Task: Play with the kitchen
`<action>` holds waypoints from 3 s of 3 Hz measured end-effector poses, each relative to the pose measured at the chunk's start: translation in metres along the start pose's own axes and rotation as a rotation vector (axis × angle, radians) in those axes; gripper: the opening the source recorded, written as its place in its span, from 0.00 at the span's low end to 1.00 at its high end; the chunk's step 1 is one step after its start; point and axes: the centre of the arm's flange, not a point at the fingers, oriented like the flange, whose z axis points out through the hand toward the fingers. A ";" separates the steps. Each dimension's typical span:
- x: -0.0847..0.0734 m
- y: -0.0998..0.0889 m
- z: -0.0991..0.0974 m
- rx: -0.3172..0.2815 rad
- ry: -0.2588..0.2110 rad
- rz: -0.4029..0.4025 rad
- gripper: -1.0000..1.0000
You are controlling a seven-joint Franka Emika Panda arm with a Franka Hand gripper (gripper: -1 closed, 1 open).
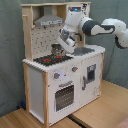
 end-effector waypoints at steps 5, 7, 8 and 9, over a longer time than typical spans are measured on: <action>0.057 0.012 0.065 0.076 -0.093 -0.131 0.00; 0.047 0.002 0.017 0.061 -0.065 -0.127 1.00; 0.029 -0.008 -0.020 -0.001 -0.066 -0.131 1.00; 0.006 -0.020 -0.053 -0.071 -0.064 -0.129 1.00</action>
